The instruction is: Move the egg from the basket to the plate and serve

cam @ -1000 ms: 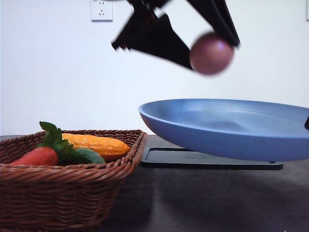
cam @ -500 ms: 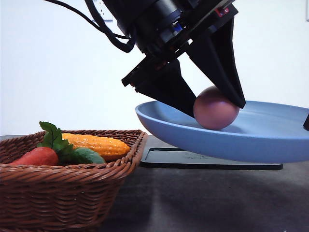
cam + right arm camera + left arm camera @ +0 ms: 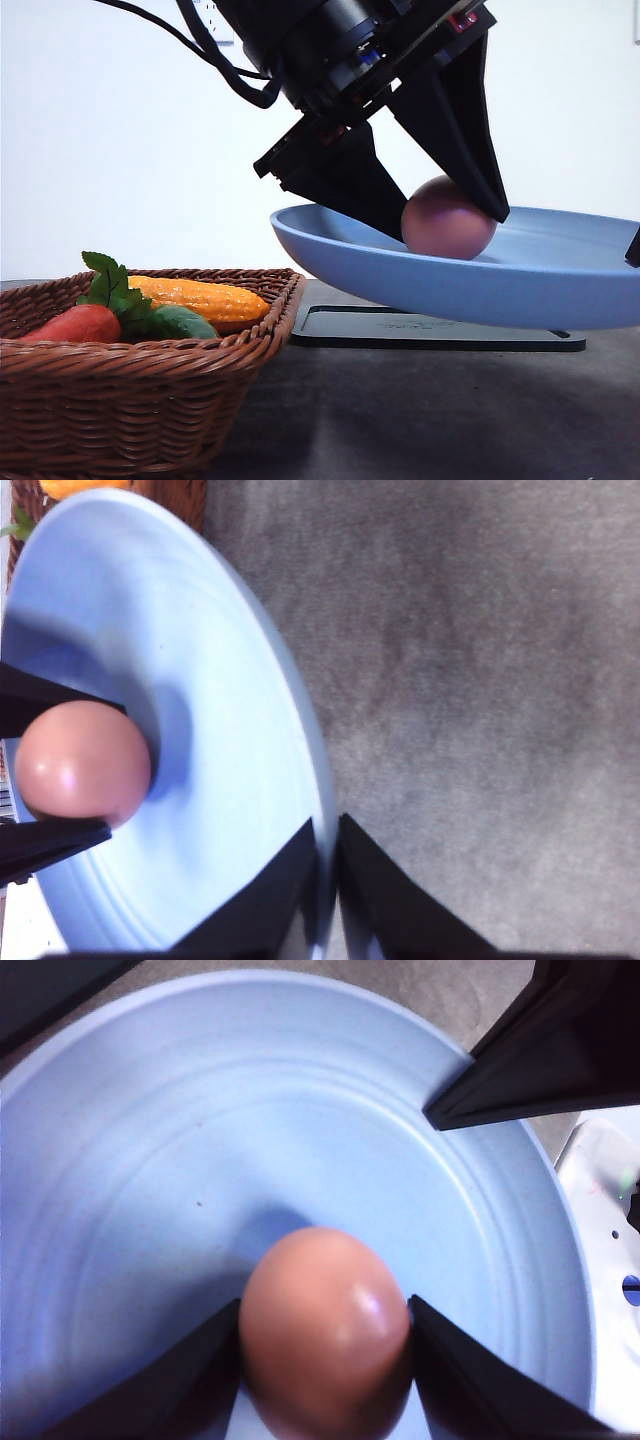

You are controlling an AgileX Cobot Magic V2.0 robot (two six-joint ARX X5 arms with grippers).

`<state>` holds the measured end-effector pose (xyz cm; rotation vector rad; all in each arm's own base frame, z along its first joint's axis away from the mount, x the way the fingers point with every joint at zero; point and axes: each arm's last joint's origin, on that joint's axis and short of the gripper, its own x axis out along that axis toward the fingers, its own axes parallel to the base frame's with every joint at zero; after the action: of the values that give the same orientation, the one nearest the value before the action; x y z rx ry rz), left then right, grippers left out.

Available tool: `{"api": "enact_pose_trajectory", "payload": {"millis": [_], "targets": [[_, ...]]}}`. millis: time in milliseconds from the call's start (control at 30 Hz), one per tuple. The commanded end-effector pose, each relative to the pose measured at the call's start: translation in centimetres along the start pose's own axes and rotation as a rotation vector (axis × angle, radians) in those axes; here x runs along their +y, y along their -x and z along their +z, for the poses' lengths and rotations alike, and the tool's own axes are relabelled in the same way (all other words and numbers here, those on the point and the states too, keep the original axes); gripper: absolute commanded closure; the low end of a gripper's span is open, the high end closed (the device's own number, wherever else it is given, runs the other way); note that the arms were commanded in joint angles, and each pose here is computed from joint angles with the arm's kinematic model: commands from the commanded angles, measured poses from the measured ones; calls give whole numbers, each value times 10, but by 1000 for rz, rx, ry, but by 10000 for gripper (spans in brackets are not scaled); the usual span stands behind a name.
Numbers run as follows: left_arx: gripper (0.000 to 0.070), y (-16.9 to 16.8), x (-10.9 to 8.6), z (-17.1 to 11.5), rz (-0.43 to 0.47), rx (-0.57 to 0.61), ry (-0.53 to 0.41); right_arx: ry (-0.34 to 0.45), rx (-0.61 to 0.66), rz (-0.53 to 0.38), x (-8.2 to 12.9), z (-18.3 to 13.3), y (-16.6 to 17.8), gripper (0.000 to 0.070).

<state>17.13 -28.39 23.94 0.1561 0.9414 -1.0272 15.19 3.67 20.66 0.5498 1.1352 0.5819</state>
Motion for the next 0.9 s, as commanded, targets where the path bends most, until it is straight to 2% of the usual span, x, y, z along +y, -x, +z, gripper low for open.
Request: {"api": "enact_pose_trajectory", "payload": {"millis": [0,67,267,433,667,867], "targets": [[407,-3,-5,3,-8,-6,-24,26,-9,24,5,5,2,700],[394,-3,-5,3,-8,-6,-24,25,-7,24,5,4,2,700],[274,-2,-5,3,-8,-5,-10,16,4,20,4,3,2,700],[268,10,-8,14,-9,-23,28,14,5,20,4,3,2,700],[274,59,-17,32,-15,-130,-9,-10,40,9,0,9,-5,700],[274,115,-16,29,59,-228,-4,0,91,-4,-2,30,-14,700]]}}
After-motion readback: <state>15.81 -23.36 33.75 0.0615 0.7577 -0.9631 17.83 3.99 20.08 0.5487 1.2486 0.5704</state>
